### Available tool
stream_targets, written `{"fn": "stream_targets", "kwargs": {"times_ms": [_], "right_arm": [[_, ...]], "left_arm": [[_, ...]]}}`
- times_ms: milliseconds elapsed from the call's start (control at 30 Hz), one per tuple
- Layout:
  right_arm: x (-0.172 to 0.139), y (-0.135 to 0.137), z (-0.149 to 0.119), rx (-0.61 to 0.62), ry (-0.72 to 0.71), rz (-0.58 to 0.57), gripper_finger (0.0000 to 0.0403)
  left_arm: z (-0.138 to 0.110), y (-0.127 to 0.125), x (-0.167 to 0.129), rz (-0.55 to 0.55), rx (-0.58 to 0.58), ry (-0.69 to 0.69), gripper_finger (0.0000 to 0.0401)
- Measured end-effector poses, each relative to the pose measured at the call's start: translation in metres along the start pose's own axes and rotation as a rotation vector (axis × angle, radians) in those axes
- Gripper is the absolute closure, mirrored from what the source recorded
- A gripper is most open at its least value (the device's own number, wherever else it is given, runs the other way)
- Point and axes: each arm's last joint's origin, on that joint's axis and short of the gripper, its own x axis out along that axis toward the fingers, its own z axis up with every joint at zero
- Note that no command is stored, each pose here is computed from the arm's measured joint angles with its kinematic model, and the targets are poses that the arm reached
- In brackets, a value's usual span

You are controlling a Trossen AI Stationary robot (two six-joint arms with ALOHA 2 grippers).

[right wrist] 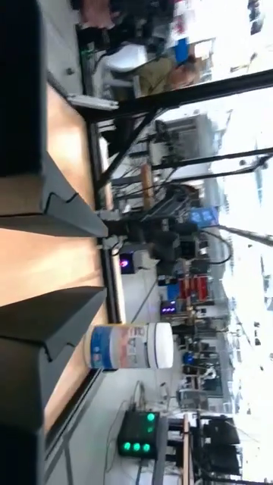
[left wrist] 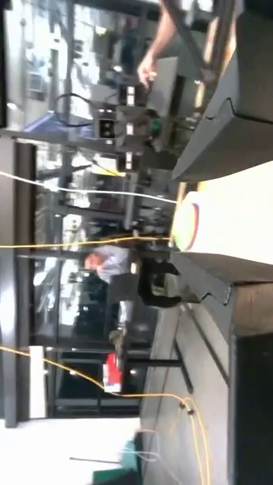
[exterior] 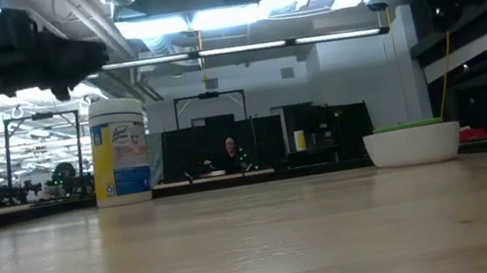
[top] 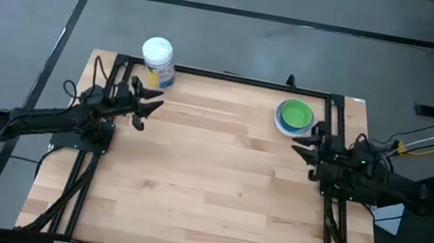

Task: Nest bowls inside each other
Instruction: Return to Home Position

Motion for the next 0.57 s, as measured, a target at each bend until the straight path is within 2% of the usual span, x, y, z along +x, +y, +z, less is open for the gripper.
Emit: {"fn": "stream_targets", "kwargs": {"times_ms": [133,233,367,467,567], "right_arm": [[0.003,-0.004,-0.025,0.036,0.006,-0.001,0.0291],[0.003,-0.004,-0.027,0.024,0.037,-0.014,0.0291],[0.003,-0.005,-0.031,-0.006,0.080,-0.023,0.0282],[0.004,-0.008,-0.037,0.004,0.143,-0.094,0.0274],[0.006,-0.010,-0.041,0.010,0.186,-0.138,0.0267]], "left_arm": [[-0.008,-0.003,-0.002,0.006,0.072,0.085,0.0244],[-0.013,-0.003,-0.003,0.005,0.131,0.139,0.0244],[-0.023,-0.003,-0.005,-0.019,0.134,0.239,0.0244],[-0.030,-0.002,-0.007,-0.021,0.125,0.321,0.0244],[-0.031,-0.002,-0.007,-0.019,0.117,0.325,0.0244]]}}
